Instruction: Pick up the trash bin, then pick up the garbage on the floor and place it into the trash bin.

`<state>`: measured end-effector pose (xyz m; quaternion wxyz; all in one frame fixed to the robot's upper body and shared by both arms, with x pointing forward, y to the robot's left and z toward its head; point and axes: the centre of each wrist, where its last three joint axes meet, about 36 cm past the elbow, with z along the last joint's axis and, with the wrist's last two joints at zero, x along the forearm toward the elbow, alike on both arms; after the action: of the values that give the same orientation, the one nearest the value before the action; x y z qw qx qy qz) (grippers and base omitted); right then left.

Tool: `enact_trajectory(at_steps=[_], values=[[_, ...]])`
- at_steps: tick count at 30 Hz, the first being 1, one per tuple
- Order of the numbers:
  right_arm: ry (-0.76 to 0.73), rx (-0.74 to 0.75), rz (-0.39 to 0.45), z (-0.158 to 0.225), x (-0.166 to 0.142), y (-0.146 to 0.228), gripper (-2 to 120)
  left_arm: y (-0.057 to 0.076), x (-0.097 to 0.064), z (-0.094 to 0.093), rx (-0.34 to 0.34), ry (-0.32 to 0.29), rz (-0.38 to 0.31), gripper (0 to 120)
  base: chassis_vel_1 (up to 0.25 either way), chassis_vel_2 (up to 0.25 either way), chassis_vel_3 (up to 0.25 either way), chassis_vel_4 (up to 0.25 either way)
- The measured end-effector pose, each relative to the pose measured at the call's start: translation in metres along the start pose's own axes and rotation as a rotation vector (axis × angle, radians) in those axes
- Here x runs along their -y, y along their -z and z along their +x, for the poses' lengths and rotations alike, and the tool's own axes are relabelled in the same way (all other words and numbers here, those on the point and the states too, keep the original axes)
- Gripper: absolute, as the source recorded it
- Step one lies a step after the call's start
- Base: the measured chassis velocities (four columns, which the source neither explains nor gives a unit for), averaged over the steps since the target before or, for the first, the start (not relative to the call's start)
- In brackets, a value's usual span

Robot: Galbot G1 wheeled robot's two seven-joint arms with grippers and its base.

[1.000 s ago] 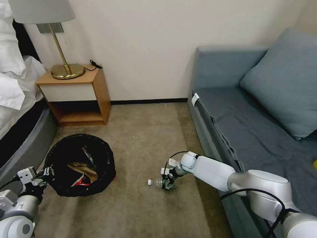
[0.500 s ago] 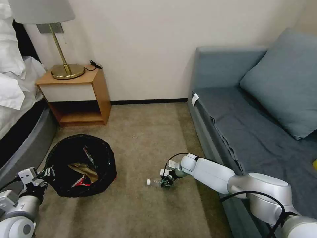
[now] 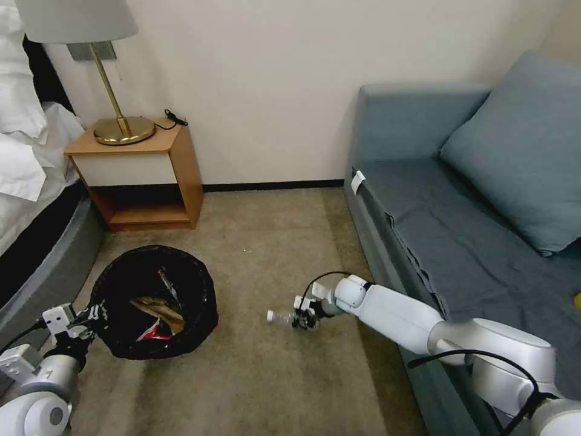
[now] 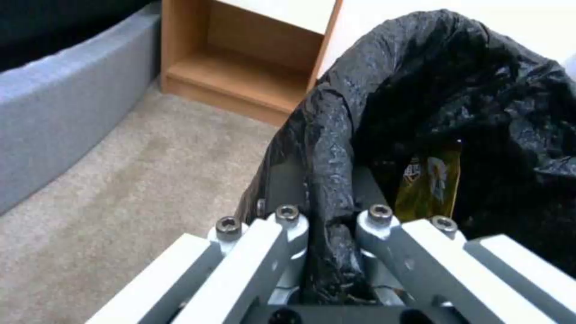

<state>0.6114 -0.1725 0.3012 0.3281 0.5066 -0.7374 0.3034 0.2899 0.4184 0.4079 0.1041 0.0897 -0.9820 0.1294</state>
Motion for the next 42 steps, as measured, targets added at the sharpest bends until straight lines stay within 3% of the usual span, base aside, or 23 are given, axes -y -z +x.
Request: enact_trajectory(at_steps=[5, 9, 13, 18, 19, 22, 28, 31, 42], values=[[-0.153, 0.092, -0.041, 0.041, 0.013, 0.000, 18, -0.004, 0.005, -0.002, -0.012, -0.016, -0.004, 4, 0.000, 0.000, 0.000, 0.000], [-0.213, 0.139, -0.053, 0.052, 0.012, 0.007, 18, -0.003, 0.007, -0.002, -0.014, -0.021, -0.007, 4, 0.000, 0.000, 0.000, 0.000], [-0.308, 0.304, -0.118, 0.086, -0.002, 0.050, 18, -0.002, 0.006, -0.002, -0.017, -0.026, -0.014, 4, 0.000, 0.000, 0.000, 0.000], [-0.328, 0.399, -0.128, 0.101, -0.010, 0.076, 18, -0.004, 0.006, -0.003, -0.024, -0.030, -0.014, 4, 0.000, 0.000, 0.000, 0.000], [-0.339, 0.524, -0.137, 0.116, -0.019, 0.108, 18, -0.006, 0.009, -0.004, -0.032, -0.040, -0.012, 4, 0.000, 0.000, 0.000, 0.000], [-0.311, 0.697, -0.168, 0.123, -0.048, 0.153, 18, -0.009, 0.015, -0.005, -0.044, -0.056, -0.005, 4, 0.000, 0.000, 0.000, 0.000], [-0.225, 0.854, -0.179, 0.123, -0.096, 0.199, 17, -0.009, 0.022, -0.006, -0.048, -0.071, 0.003, 4, 0.000, 0.000, 0.000, 0.000], [-0.140, 0.926, -0.175, 0.122, -0.138, 0.221, 17, -0.008, 0.025, -0.006, -0.049, -0.080, 0.010, 4, 0.000, 0.000, 0.000, 0.000], [-0.020, 0.873, -0.151, 0.088, -0.200, 0.202, 17, -0.009, 0.029, -0.003, -0.055, -0.087, 0.031, 4, 0.000, 0.000, 0.000, 0.000]])
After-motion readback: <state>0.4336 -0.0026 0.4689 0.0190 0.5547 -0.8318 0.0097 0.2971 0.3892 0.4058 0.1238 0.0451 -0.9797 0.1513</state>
